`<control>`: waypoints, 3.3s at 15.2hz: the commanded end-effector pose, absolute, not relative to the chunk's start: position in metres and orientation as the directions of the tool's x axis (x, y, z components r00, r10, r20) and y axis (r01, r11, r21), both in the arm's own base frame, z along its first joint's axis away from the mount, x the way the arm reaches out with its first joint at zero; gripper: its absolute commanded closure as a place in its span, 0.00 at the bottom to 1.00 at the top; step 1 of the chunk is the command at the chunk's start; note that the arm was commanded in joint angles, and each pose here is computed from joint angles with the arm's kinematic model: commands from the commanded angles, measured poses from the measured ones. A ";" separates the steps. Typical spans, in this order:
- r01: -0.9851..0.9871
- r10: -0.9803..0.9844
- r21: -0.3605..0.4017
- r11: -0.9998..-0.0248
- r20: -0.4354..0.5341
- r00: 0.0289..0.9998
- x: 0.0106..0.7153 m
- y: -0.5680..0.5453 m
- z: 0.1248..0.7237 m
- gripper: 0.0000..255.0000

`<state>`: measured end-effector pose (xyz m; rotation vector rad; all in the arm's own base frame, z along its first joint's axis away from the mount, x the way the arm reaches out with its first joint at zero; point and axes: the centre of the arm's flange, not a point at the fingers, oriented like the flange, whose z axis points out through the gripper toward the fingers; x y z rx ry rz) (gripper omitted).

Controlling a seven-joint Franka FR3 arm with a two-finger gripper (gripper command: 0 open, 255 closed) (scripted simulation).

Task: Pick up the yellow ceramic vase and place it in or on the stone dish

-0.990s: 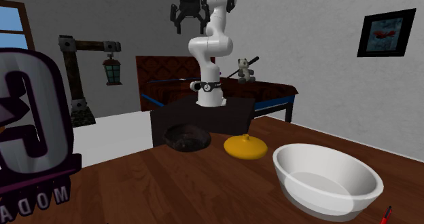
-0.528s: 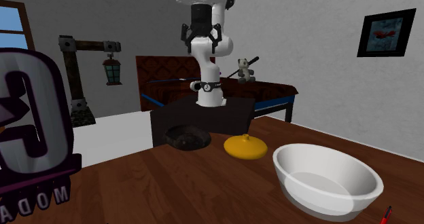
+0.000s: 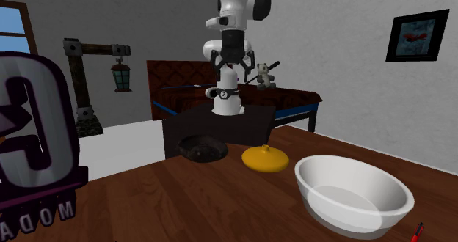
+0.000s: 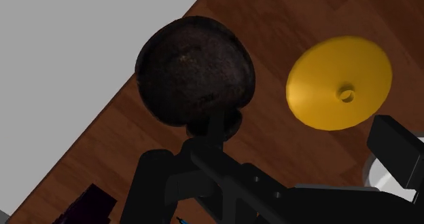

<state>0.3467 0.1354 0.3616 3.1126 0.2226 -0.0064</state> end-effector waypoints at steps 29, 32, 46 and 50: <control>0.164 0.164 0.001 -0.986 0.047 0.985 0.392 0.265 0.161 0.00; 0.164 0.164 0.001 -0.986 0.047 0.985 0.392 0.265 0.161 1.00; 0.164 0.164 0.001 -0.986 0.047 0.985 0.392 0.265 0.187 1.00; 0.164 0.164 0.001 -0.986 0.047 0.985 0.392 0.265 0.208 1.00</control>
